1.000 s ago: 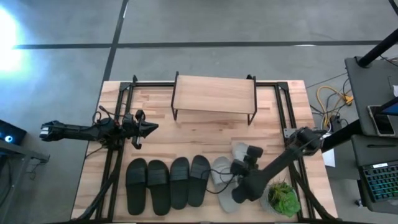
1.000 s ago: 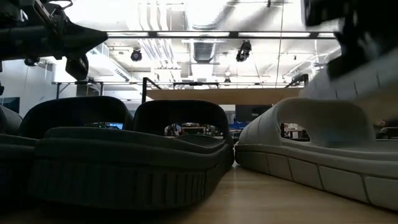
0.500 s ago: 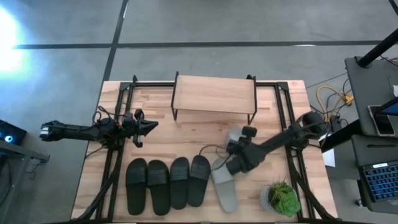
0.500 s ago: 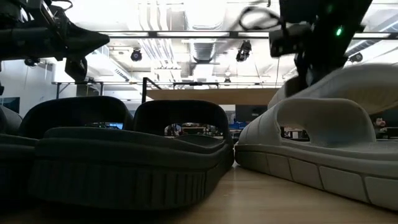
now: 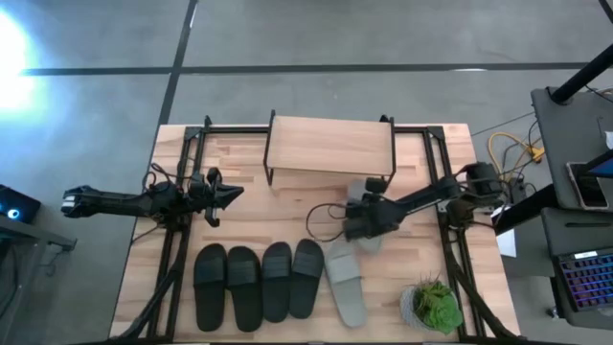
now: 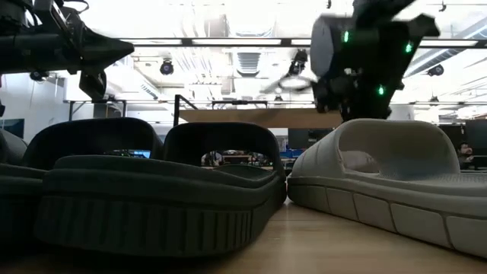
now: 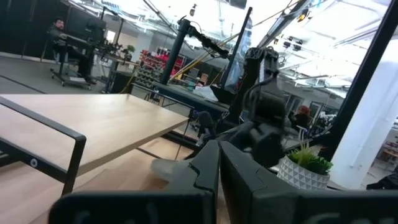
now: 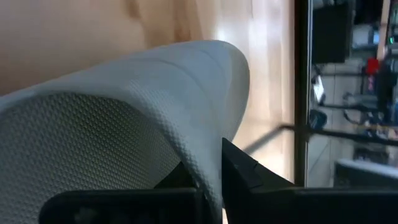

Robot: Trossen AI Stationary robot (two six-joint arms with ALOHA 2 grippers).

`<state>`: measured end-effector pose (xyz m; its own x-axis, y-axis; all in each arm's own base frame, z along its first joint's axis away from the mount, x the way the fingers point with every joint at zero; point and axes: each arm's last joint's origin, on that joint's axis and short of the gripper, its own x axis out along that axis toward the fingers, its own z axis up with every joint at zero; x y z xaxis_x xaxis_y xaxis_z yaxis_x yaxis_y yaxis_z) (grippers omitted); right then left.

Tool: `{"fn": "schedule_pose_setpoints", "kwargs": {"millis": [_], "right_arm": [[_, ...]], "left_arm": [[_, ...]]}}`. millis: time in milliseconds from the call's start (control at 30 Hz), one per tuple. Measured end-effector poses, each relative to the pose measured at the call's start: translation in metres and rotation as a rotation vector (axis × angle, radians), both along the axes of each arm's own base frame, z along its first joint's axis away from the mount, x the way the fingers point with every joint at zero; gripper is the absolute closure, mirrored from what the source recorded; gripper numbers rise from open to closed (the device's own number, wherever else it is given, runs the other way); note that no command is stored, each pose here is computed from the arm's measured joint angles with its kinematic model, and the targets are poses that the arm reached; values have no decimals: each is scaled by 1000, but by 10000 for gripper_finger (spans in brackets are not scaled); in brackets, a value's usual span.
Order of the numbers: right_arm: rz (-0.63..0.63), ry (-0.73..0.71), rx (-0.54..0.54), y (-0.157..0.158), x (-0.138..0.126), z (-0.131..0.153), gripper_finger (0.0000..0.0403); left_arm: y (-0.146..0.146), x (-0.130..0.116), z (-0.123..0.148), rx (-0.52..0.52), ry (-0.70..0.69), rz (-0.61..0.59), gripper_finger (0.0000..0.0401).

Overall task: Pick and place slides into the shelf
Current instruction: Put the right gray slide under the shelf

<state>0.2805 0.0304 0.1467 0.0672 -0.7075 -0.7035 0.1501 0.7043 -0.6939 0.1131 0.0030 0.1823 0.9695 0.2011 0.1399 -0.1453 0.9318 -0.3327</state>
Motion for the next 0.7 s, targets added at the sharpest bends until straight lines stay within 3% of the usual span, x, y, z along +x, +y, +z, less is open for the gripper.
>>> {"fn": "schedule_pose_setpoints", "kwargs": {"millis": [133,267,467,700], "right_arm": [[-28,-15,-19,-9,2,-5,390],[-43,-31,-122,-20,5,-7,390],[-112,-11,-121,-37,-3,-14,387],[-124,-36,-94,-36,-1,-14,328]], "left_arm": [[0,0,0,0,0,0,401],[0,0,0,-1,1,6,401],[0,0,0,-3,0,8,401],[0,0,0,-3,1,8,401]]}}
